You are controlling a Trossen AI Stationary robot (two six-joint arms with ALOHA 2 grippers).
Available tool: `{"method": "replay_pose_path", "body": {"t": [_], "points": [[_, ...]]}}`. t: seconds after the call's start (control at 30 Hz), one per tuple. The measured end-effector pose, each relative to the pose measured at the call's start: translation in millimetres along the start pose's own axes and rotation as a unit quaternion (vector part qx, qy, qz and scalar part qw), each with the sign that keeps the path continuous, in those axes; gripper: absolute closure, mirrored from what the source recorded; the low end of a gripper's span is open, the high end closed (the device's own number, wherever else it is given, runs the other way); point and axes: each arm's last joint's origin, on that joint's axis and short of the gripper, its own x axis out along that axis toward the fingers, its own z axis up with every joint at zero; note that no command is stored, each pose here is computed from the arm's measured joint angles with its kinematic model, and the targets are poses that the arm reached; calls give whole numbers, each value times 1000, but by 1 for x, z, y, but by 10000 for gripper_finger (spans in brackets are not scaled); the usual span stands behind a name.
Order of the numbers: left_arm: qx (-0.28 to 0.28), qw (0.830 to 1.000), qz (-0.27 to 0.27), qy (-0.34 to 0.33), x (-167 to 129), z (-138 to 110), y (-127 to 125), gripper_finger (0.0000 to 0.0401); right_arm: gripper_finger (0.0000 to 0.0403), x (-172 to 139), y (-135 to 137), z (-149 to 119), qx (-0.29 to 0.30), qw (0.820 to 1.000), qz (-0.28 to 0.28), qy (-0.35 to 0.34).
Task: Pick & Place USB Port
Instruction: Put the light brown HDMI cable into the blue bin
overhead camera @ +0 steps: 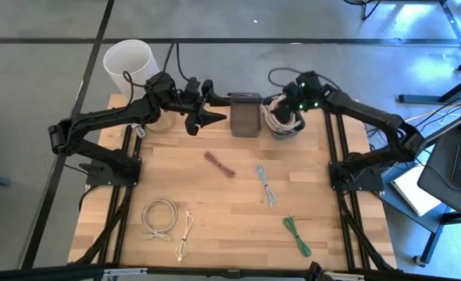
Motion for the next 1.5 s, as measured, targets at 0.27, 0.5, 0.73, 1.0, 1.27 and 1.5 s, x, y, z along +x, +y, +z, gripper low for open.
{"method": "replay_pose_path", "body": {"t": [0.27,0.5,0.73,1.0,1.27,1.5], "points": [[-60,994,-29,90,-2,-17,1,148,117,-84,75,52,-29,976,204,-62],[-137,973,-56,179,-1,-38,-8,148,188,-121,139,25,-74,952,298,-20],[-186,956,-64,218,2,-43,-49,151,380,-132,166,1,-116,966,230,-13],[-200,953,-3,227,-22,-35,-130,189,396,-127,173,-1,-136,970,202,-18],[-264,847,155,434,-48,-86,-169,216,390,-120,174,0,-150,969,197,-14],[-208,732,229,607,-65,-133,-182,227,397,-120,175,2,-150,968,199,-20]]}}
